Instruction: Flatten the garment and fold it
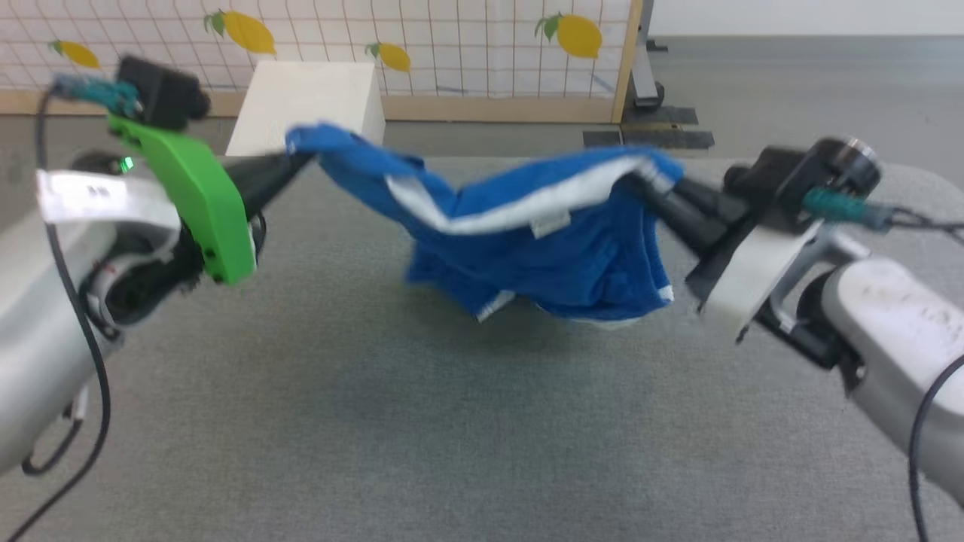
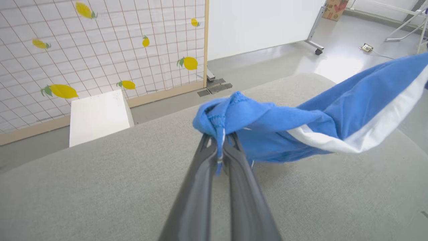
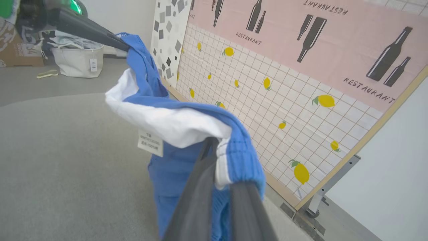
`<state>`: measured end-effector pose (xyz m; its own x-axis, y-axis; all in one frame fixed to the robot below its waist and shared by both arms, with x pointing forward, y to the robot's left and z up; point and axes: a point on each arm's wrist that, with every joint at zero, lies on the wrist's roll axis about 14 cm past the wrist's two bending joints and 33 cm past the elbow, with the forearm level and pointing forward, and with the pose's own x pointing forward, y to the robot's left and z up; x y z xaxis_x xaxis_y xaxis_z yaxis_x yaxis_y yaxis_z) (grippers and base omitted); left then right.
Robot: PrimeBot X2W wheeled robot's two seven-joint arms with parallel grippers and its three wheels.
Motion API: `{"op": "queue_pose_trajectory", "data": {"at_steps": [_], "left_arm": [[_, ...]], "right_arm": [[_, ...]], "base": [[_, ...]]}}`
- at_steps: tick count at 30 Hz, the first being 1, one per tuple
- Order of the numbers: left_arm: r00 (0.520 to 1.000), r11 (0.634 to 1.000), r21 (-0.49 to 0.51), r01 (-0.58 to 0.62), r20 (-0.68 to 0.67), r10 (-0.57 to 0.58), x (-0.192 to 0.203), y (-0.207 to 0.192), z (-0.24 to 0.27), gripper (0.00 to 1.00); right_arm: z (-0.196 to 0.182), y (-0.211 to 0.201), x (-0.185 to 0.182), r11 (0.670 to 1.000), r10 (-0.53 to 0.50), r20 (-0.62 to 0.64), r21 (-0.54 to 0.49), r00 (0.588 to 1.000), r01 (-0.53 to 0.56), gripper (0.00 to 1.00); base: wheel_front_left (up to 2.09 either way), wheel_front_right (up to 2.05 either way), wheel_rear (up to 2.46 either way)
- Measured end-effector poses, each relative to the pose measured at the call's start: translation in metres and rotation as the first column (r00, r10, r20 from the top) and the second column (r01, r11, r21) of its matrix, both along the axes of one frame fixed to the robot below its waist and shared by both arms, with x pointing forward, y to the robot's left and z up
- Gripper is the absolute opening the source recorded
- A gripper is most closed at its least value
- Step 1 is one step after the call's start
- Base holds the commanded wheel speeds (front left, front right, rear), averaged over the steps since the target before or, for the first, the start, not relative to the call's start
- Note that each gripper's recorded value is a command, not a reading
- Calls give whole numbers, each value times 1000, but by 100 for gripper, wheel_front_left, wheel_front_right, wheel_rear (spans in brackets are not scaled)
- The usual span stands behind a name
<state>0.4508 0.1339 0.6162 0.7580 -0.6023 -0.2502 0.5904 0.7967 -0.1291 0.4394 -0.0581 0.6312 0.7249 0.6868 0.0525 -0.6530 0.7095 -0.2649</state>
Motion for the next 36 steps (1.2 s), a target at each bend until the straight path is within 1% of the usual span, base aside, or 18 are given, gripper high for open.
{"op": "queue_pose_trajectory", "data": {"at_steps": [3, 6, 8, 12, 13, 15, 17, 23, 27, 30, 32, 34, 36], "left_arm": [[994, 999, -13, -42, 103, 43, 10, 10, 35, 0], [975, 995, -21, -101, 196, 103, 27, 20, 62, 0], [955, 989, -54, -134, 261, 144, 41, 20, 83, 0], [904, 983, -52, -177, 387, 184, 71, 12, 113, 0], [892, 980, -63, -191, 407, 199, 80, 11, 120, 0], [886, 977, -79, -197, 411, 212, 95, 7, 125, 0], [871, 971, -107, -215, 429, 240, 111, 7, 136, 0], [801, 941, -208, -266, 496, 336, 161, 21, 178, 0], [772, 928, -242, -282, 517, 369, 191, 29, 183, 0], [762, 923, -274, -272, 524, 380, 213, 28, 176, 0], [763, 919, -280, -277, 517, 388, 227, 29, 162, 0], [773, 912, -282, -298, 489, 404, 240, 35, 139, 0], [785, 903, -279, -328, 451, 424, 253, 43, 112, 0]], "right_arm": [[33, -3, 8, 999, -17, 68, 37, 998, 15, 0], [56, -5, 20, 999, -32, 120, 35, 992, 28, 0], [73, -1, 28, 998, -34, 150, 64, 988, 25, 0], [102, 3, 53, 993, -54, 189, 111, 980, 34, 0], [109, 1, 62, 991, -68, 196, 124, 978, 44, 0], [120, -2, 79, 986, -93, 191, 155, 977, 63, 0], [132, -5, 97, 983, -117, 205, 163, 972, 84, 0], [163, -15, 152, 976, -179, 254, 167, 951, 139, 0], [171, -26, 186, 967, -223, 280, 183, 934, 176, 0], [162, -29, 212, 964, -240, 282, 184, 929, 193, 0], [146, -28, 227, 963, -242, 267, 183, 933, 198, 0], [123, -24, 240, 965, -238, 239, 172, 941, 200, 0], [92, -19, 254, 968, -228, 198, 151, 953, 201, 0]], "base": [[0, 0, 0], [0, 0, 0], [0, 0, 0], [0, 0, 0], [0, 0, 0], [0, 0, 0], [0, 0, 0], [0, 0, 0], [0, 0, 0], [0, 0, 0], [0, 0, 0], [0, 0, 0], [0, 0, 0]]}}
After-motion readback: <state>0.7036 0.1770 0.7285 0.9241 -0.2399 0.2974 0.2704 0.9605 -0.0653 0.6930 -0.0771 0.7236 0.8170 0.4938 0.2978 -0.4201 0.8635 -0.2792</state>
